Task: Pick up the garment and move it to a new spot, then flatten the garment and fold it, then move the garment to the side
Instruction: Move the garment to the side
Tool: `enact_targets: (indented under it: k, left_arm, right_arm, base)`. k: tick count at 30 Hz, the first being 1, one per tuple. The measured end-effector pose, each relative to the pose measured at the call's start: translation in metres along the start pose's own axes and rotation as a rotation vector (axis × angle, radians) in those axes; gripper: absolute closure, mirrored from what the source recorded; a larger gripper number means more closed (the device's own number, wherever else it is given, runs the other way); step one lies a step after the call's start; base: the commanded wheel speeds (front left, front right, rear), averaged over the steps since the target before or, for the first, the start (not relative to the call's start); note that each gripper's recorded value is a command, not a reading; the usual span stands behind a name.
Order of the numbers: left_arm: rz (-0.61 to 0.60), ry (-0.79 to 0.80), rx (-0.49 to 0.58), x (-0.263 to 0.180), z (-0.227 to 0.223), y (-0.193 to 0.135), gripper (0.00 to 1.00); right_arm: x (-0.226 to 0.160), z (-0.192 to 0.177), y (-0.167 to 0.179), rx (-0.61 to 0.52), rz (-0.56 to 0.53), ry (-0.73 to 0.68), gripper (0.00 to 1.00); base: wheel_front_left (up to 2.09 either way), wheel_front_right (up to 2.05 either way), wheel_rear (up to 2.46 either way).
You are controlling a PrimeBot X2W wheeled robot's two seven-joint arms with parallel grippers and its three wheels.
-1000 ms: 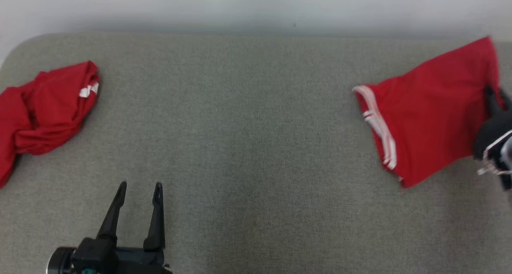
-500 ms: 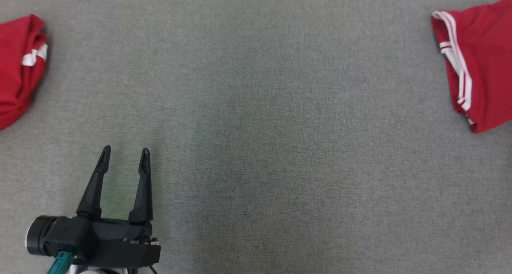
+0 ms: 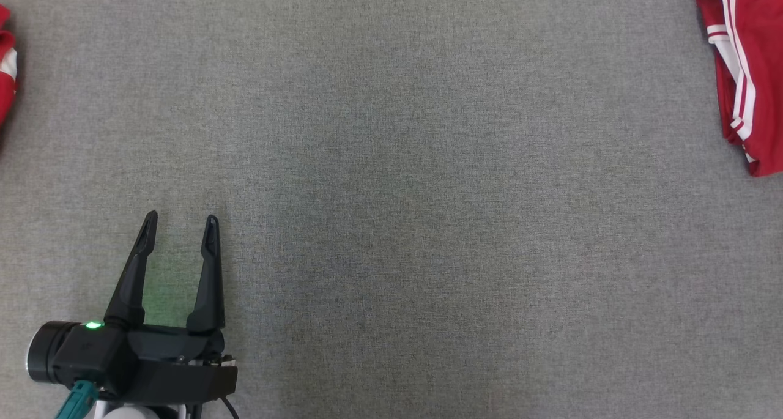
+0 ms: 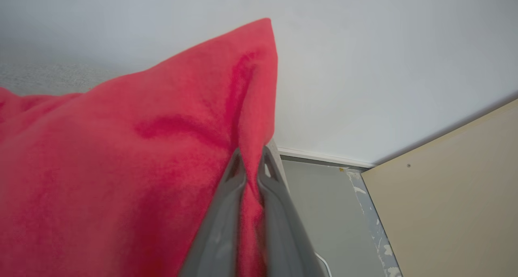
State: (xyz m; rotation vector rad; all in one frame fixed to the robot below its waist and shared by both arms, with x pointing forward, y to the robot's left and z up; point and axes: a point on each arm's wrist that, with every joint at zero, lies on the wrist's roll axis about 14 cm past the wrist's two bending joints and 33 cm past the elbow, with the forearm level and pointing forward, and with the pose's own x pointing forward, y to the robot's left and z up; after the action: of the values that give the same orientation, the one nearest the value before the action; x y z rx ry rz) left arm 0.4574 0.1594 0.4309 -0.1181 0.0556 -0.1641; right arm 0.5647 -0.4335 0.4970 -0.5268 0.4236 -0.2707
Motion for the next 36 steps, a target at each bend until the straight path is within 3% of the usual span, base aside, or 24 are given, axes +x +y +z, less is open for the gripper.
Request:
enact_targets:
  k: [17, 18, 19, 20, 27, 36]
  left_arm:
    - [0.003, 0.013, 0.008, 0.003, -0.006, 0.005, 0.00]
    - [0.003, 0.013, 0.008, 0.003, -0.006, 0.005, 0.00]
    - [0.001, 0.014, 0.008, 0.004, -0.007, 0.004, 0.00]
    - [0.000, 0.014, 0.008, 0.004, -0.007, 0.004, 0.00]
    - [-0.004, 0.004, 0.007, 0.004, -0.002, 0.002, 0.00]
    - [0.007, -0.005, -0.006, -0.010, 0.007, -0.004, 0.00]
  right_arm:
    - [-0.005, -0.014, -0.012, -0.008, -0.035, 0.050, 1.00]
    - [-0.005, -0.014, -0.012, -0.008, -0.035, 0.050, 0.83]
    - [-0.006, -0.015, -0.013, -0.009, -0.036, 0.051, 0.25]
    - [-0.006, -0.015, -0.013, -0.010, -0.037, 0.049, 0.00]
    - [-0.012, -0.001, -0.026, -0.047, -0.068, -0.021, 0.00]
    - [-0.033, 0.064, -0.007, -0.023, -0.018, -0.281, 0.00]
  base:
    - [0.00, 0.00, 0.00]
    - [0.00, 0.00, 0.00]
    - [0.00, 0.00, 0.00]
    - [0.00, 0.00, 0.00]
    - [0.00, 0.00, 0.00]
    - [0.00, 0.00, 0.00]
